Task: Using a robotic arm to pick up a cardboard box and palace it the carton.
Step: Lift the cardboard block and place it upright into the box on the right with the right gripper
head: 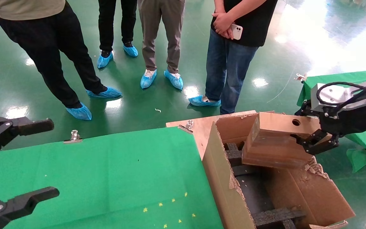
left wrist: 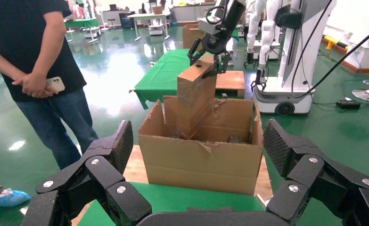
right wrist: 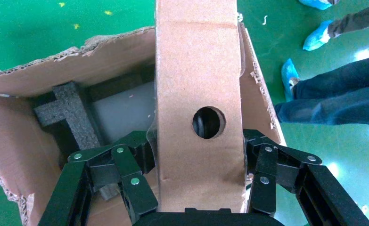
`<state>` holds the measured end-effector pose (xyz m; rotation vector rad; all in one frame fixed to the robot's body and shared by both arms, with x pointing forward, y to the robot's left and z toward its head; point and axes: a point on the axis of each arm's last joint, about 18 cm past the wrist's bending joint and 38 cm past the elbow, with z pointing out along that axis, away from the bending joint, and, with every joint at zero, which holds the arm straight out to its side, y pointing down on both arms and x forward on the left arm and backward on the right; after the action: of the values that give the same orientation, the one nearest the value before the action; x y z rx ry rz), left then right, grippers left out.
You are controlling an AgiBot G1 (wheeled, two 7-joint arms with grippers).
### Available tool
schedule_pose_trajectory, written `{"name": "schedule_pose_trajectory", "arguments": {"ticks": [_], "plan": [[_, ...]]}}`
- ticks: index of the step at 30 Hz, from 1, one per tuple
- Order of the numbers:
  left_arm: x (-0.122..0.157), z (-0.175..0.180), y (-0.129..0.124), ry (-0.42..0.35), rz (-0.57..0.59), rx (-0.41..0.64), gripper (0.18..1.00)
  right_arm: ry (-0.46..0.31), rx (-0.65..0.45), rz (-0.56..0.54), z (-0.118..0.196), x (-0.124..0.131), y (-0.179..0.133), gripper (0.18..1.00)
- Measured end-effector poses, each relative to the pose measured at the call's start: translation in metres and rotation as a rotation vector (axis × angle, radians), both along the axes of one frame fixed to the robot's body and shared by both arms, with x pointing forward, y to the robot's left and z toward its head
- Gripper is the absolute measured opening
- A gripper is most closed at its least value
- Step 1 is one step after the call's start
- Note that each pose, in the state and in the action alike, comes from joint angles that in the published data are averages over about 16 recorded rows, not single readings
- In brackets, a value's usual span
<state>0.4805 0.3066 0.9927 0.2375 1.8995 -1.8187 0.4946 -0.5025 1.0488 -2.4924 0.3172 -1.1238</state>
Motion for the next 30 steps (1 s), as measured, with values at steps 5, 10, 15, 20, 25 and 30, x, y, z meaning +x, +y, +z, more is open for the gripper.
{"name": "schedule_pose_trajectory", "arguments": {"ticks": [5,10,15,20,25,30], "plan": [[0.0,0.0,0.0,0.0,0.0,0.0,1.001,0.003,0.007,-0.005,-0.002,0.001,0.0,0.31],[0.0,0.0,0.0,0.0,0.0,0.0,1.001,0.006,0.036,-0.041,-0.006,0.005,-0.002,0.309],[0.0,0.0,0.0,0.0,0.0,0.0,1.001,0.01,0.095,-0.124,-0.016,0.009,-0.006,0.308],[0.0,0.0,0.0,0.0,0.0,0.0,1.001,0.009,0.184,-0.255,-0.03,0.013,-0.012,0.308],[0.0,0.0,0.0,0.0,0.0,0.0,1.001,-0.005,0.29,-0.41,-0.046,0.013,-0.016,0.308],[0.0,0.0,0.0,0.0,0.0,0.0,1.001,-0.023,0.397,-0.557,-0.059,0.013,-0.021,0.307]]}}
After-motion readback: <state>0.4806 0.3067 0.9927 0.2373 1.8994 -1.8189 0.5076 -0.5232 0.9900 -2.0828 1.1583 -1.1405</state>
